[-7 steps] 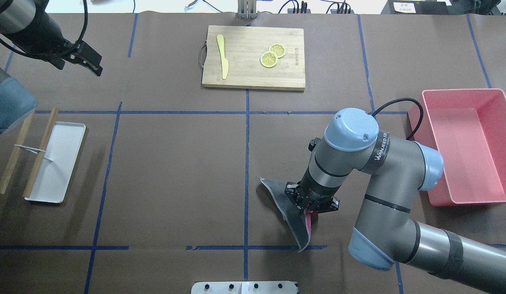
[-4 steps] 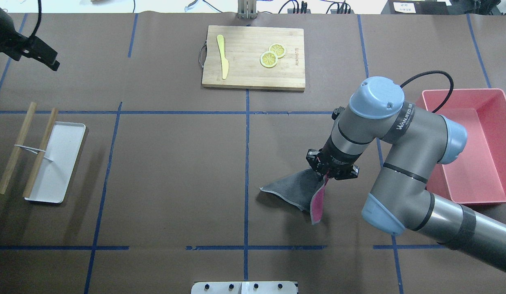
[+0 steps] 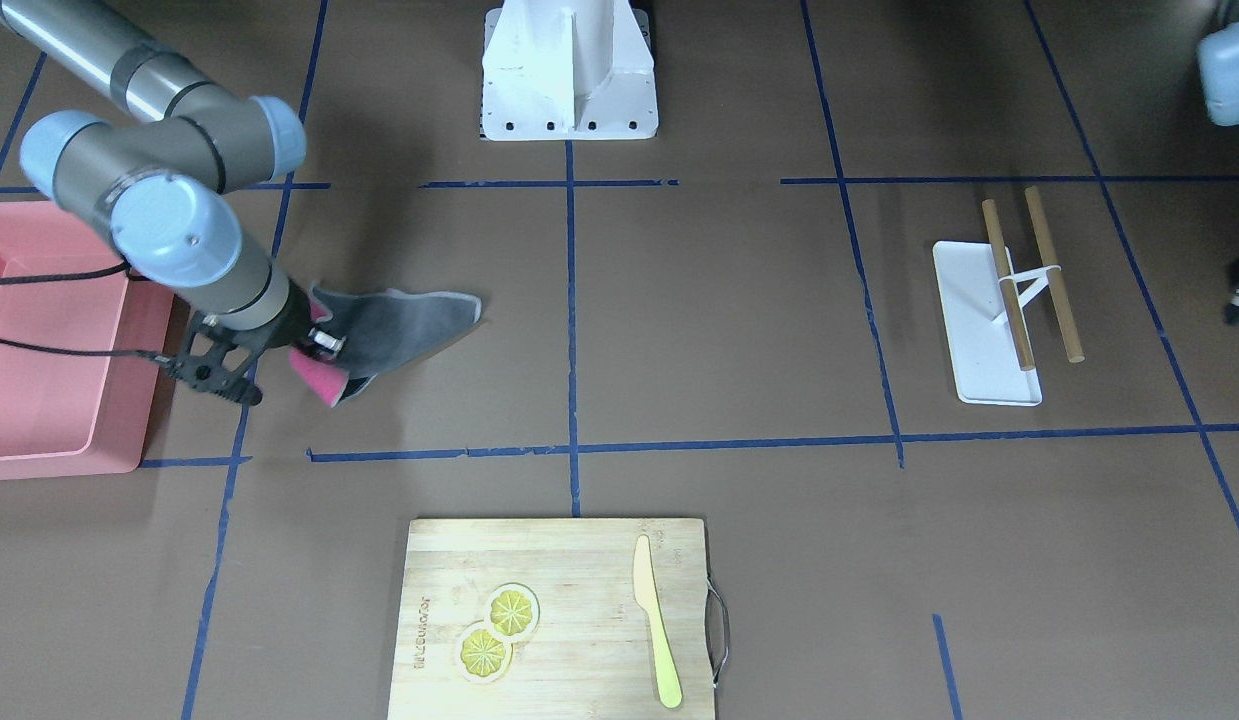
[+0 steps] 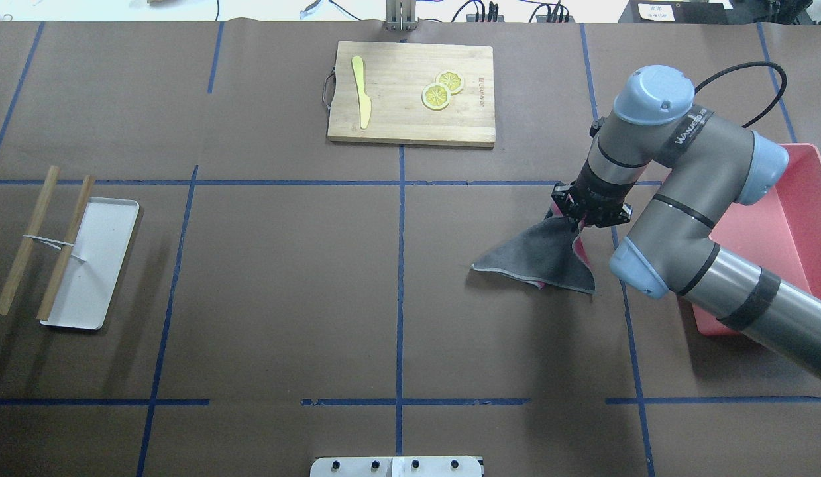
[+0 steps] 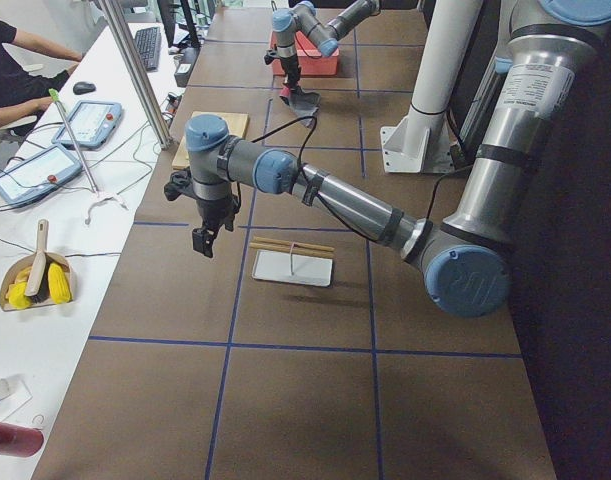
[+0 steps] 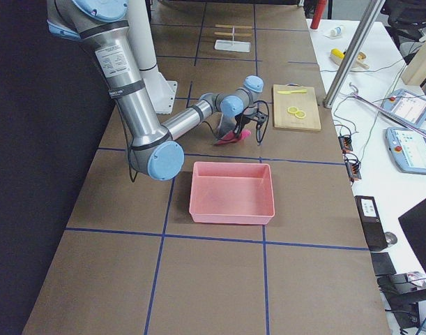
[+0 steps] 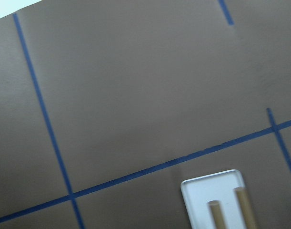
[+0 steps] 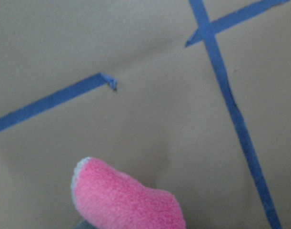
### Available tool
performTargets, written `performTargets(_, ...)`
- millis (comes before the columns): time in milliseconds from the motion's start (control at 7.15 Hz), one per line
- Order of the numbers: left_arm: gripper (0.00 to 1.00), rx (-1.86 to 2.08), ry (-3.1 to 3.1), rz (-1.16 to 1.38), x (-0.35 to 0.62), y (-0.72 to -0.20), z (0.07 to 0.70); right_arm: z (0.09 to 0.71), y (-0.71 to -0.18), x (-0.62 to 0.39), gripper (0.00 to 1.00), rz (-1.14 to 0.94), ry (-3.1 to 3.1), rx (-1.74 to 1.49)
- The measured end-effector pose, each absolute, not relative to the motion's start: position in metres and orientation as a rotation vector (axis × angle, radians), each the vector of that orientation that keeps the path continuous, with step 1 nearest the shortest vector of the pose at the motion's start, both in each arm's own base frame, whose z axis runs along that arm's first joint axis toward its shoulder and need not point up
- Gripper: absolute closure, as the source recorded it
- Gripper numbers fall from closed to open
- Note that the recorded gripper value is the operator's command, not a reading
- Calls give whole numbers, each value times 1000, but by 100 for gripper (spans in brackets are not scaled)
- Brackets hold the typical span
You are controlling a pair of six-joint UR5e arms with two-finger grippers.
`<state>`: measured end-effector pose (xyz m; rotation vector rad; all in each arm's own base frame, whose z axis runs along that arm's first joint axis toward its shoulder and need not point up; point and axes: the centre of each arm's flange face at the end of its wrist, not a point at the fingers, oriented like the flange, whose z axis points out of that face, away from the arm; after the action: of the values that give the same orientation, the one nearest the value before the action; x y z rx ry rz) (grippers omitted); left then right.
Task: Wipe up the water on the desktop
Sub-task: 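Wipe the cloth away from the robot again with the right gripper, then carry the cloth over the pink bin and release it with the right gripper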
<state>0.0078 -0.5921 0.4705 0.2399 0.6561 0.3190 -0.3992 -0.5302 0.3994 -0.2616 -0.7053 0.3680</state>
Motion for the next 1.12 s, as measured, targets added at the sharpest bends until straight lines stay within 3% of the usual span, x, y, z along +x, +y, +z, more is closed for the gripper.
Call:
performTargets(560,0,204,636,317,-61,-598,538,367,-601,-297,100,483,-757,-147)
performTargets(1119,0,152,647,343,-68,-598,579,268,-539,-152,100,393,-741,-153)
